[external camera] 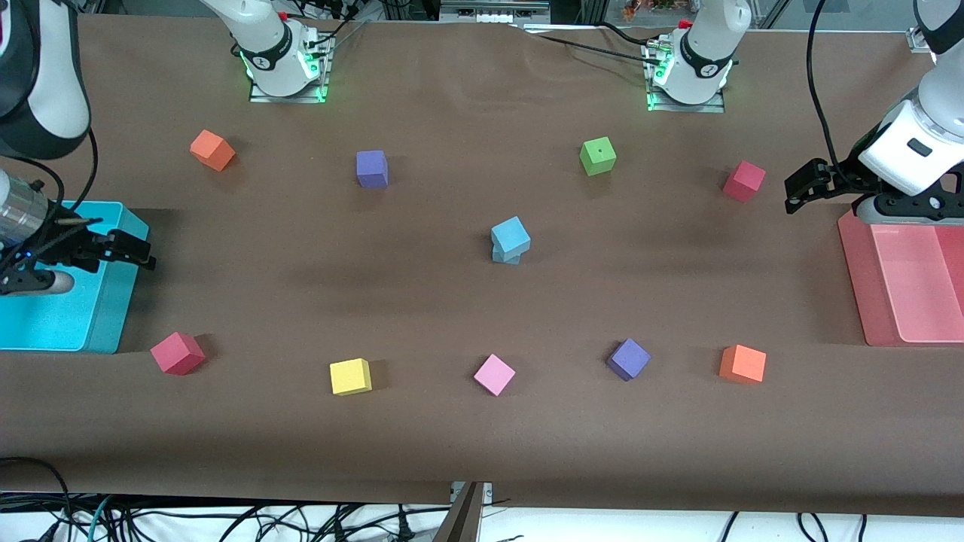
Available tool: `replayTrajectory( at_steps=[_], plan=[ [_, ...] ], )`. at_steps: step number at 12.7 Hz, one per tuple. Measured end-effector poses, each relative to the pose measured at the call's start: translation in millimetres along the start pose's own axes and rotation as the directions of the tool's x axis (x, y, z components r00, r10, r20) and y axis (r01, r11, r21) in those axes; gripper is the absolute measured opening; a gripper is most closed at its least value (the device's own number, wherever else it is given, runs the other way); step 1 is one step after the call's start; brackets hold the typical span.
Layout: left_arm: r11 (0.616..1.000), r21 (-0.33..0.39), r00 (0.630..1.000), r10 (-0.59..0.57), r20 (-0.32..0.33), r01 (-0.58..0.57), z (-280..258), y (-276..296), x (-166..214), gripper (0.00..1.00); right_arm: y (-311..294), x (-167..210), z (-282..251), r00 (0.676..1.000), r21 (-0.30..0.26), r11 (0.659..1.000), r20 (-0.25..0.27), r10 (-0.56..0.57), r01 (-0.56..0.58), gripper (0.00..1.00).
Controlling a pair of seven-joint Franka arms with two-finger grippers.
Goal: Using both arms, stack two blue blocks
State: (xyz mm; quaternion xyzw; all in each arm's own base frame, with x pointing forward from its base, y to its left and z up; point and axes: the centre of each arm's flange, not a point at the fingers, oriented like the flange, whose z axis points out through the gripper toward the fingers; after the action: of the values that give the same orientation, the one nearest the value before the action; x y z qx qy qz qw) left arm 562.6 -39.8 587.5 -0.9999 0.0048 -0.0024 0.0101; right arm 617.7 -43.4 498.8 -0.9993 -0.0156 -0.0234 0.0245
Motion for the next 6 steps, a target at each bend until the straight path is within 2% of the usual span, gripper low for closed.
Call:
replayTrajectory(
  at_steps=[3,6],
  plan=[
    [1.000,0.000,1.000,-0.002,0.004,0.002,1.8,-1.2,-0.8,1.00,7.2,-12.3,-21.1,1.000,-0.048,0.999,-0.004,-0.011,0.011,1.00],
    [1.000,0.001,1.000,-0.002,0.001,0.002,-0.1,-1.3,-2.7,1.00,5.0,-12.4,-16.3,1.000,-0.054,0.998,0.013,-0.018,0.018,1.00]
  ],
)
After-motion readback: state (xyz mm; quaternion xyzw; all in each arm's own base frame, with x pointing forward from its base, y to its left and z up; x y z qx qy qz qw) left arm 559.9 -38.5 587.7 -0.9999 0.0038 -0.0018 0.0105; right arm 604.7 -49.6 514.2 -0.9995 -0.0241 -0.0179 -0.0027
